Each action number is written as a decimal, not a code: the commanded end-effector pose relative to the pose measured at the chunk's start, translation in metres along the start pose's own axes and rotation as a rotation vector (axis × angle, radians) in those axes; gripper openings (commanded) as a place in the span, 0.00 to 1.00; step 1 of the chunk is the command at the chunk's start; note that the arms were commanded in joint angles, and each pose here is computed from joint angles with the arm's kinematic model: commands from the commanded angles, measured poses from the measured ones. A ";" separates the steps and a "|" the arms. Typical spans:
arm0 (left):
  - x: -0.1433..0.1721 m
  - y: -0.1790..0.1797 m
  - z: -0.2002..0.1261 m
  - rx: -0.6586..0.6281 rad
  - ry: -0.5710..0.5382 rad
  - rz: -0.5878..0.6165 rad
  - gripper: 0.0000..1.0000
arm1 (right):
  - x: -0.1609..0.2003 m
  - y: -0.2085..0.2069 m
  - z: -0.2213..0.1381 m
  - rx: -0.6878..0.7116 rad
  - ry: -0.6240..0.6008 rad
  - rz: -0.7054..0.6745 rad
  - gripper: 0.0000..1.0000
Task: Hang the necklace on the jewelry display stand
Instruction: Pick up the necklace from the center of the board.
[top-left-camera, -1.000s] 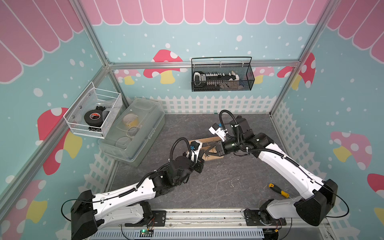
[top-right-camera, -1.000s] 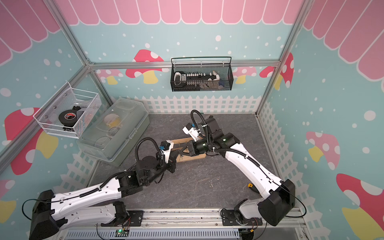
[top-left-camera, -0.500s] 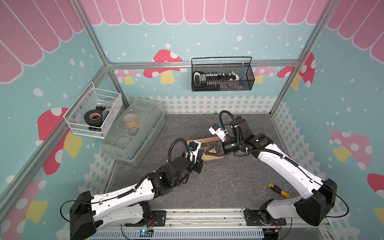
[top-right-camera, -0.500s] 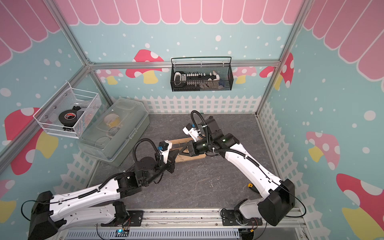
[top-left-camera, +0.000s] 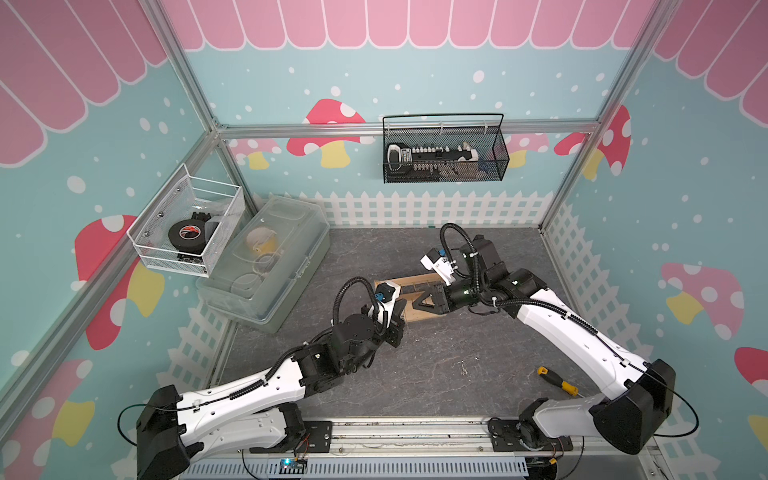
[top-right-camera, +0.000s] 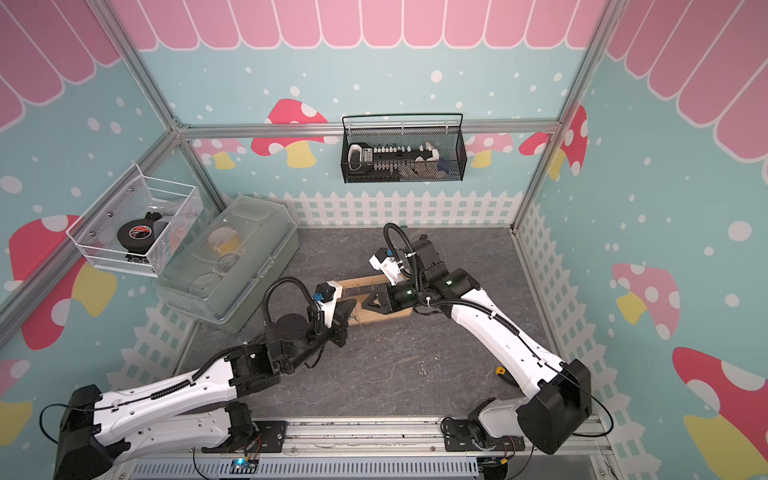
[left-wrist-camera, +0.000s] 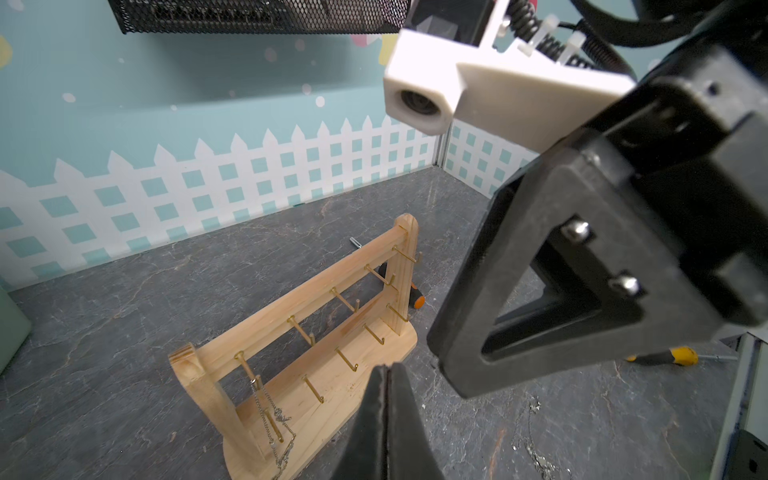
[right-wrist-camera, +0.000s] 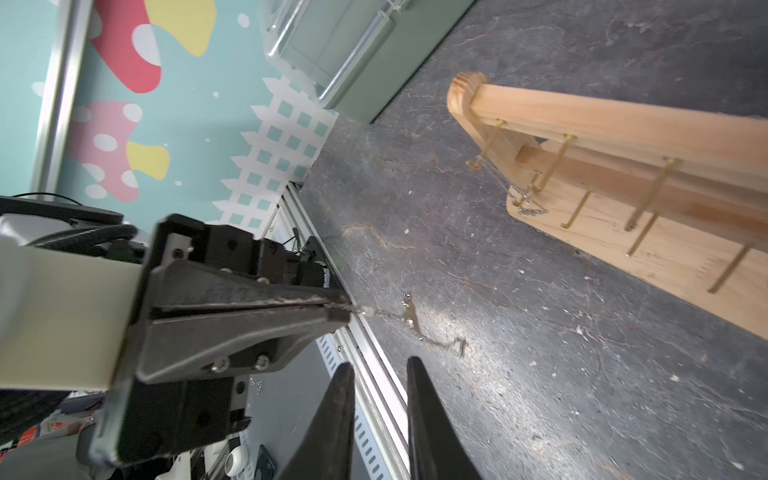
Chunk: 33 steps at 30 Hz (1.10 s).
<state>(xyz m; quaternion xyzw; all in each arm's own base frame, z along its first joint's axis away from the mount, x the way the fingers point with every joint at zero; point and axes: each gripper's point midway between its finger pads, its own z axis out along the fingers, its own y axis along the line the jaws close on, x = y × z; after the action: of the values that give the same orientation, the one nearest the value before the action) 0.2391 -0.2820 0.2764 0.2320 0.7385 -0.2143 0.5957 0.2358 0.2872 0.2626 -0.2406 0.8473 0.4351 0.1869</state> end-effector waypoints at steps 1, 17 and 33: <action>-0.014 -0.010 -0.002 0.039 0.055 0.067 0.00 | -0.006 -0.015 -0.008 0.099 -0.079 -0.090 0.24; -0.017 -0.019 -0.010 0.101 0.198 0.124 0.00 | -0.011 0.000 -0.017 0.077 -0.251 -0.326 0.31; -0.029 -0.020 -0.015 0.109 0.202 0.152 0.00 | -0.007 0.017 -0.007 0.011 -0.257 -0.416 0.32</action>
<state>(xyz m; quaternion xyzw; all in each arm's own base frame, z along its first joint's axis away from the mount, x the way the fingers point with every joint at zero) 0.2221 -0.2896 0.2985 0.3234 0.7706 -0.1880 0.5160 0.2389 0.2857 0.2730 -0.3258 0.7739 0.3979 0.3696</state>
